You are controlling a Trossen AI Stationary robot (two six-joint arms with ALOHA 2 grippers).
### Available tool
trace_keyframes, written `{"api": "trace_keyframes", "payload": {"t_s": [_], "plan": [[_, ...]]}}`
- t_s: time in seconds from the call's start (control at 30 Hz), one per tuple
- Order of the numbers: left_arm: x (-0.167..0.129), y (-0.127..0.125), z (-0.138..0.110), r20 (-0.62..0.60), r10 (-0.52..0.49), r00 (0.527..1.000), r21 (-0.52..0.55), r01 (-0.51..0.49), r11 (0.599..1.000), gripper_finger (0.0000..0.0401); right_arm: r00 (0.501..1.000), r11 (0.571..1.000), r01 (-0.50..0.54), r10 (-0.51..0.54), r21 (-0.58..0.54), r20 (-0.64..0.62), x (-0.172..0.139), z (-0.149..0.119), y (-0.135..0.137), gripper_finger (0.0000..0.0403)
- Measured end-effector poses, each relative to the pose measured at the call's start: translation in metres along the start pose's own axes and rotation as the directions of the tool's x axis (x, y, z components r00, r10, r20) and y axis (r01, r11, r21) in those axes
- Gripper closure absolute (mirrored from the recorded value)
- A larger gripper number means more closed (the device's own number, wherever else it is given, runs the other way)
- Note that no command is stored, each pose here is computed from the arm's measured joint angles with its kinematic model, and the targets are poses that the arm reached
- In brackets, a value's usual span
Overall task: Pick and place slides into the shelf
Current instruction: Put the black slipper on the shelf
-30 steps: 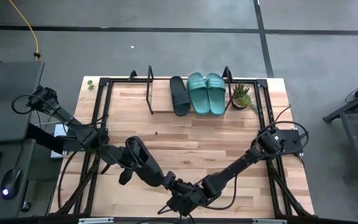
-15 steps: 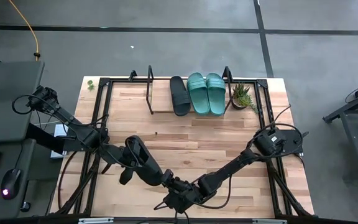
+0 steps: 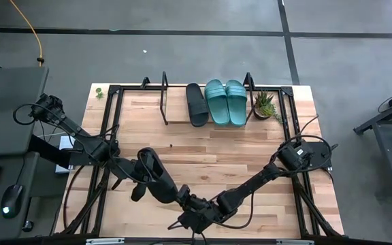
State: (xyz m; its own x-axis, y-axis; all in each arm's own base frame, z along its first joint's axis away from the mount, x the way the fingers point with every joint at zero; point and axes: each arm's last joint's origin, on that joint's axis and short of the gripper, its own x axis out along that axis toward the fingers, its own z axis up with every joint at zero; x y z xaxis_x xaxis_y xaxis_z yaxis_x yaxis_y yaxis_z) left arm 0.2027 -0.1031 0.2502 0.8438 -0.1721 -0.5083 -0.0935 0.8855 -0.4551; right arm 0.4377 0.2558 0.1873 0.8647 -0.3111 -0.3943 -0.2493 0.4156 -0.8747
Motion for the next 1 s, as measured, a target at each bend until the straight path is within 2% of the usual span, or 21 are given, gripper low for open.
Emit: {"api": "trace_keyframes", "payload": {"t_s": [0.23,0.57,0.67,0.83,1.0], "plan": [[-0.0003,0.0019,0.0002,0.028,0.052,0.998,0.122,-0.055,0.991,0.0380,1.000,1.000,0.015,-0.015,0.016,-0.014,0.0005,-0.0006,-0.0006,0.0395],[-0.0008,0.0060,-0.0035,-0.003,0.103,0.995,0.180,-0.101,0.979,0.0373,1.000,1.000,0.010,-0.010,0.024,-0.014,0.0011,-0.0011,0.0001,0.0396],[-0.0009,0.0064,-0.0031,0.012,0.119,0.993,0.182,-0.119,0.976,0.0344,1.000,1.000,0.011,-0.011,0.024,-0.014,0.0008,-0.0009,0.0002,0.0397],[-0.0010,0.0075,-0.0027,0.033,0.148,0.988,0.184,-0.152,0.971,0.0268,1.000,0.999,0.016,-0.016,0.031,-0.019,0.0007,-0.0010,0.0002,0.0397],[-0.0016,0.0093,-0.0007,0.098,0.215,0.972,0.187,-0.230,0.955,0.0197,0.995,0.998,0.060,-0.056,0.037,-0.087,-0.0001,-0.0044,-0.0003,0.0398]]}}
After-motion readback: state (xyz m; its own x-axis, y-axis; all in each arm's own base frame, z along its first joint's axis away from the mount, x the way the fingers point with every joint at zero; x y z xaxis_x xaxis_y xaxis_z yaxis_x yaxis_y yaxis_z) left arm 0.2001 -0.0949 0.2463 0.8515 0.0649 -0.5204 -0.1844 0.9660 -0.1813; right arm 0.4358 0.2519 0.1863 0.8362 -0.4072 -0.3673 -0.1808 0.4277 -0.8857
